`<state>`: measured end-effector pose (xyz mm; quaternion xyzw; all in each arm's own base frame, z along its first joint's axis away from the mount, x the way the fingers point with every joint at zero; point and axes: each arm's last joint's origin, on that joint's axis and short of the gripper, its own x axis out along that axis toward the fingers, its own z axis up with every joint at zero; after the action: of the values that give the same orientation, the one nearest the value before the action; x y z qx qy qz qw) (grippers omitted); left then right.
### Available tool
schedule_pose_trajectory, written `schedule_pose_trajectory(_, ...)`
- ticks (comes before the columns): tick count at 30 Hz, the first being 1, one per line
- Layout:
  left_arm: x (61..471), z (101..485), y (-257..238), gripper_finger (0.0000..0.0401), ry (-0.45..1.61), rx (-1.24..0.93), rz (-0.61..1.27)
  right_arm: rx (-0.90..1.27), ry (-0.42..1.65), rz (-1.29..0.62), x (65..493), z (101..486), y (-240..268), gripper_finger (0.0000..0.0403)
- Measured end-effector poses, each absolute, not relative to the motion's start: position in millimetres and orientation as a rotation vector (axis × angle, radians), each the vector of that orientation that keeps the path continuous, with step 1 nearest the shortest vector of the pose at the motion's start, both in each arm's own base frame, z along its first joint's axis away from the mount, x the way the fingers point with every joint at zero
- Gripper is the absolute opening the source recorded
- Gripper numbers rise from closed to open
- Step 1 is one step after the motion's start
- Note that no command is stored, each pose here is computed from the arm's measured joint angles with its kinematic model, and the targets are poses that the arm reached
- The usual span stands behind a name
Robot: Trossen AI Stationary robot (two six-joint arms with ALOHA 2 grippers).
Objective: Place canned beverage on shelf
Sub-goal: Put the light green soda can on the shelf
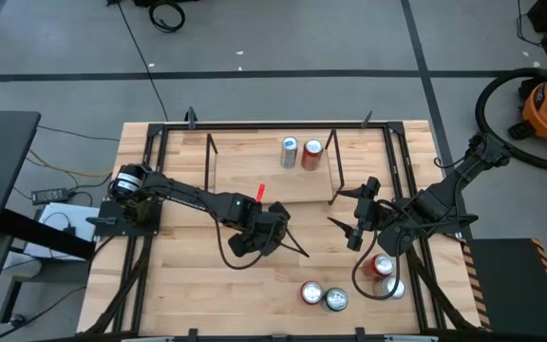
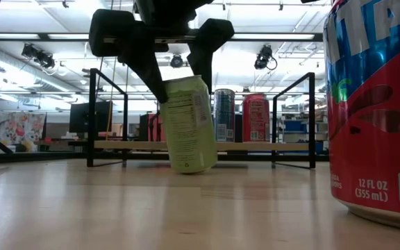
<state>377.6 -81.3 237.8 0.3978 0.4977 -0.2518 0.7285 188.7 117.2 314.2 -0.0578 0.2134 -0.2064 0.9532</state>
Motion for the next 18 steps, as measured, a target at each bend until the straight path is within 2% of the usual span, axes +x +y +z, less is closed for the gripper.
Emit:
schedule_pose_trajectory(4, 378.4, 237.4, -84.6, 0.0335, 1.089, 0.84, -0.528, -0.117, 0.434, -0.419, 188.7, 314.2, 117.2, 0.0347)
schedule_pose_trajectory(11, 380.4, 238.1, -89.4, 0.0393, 1.073, 0.74, -0.466, -0.117, 0.434, -0.419, 188.7, 314.2, 117.2, 0.0347)
schedule_pose_trajectory(15, 381.6, 238.7, -90.0, 0.0397, 1.062, 0.726, -0.449, -0.117, 0.434, -0.419, 188.7, 314.2, 117.2, 0.0347)
schedule_pose_trajectory(18, 384.9, 239.8, -85.2, 0.0396, 1.061, 0.631, -0.342, -0.117, 0.433, -0.419, 188.7, 314.2, 117.2, 0.0347)
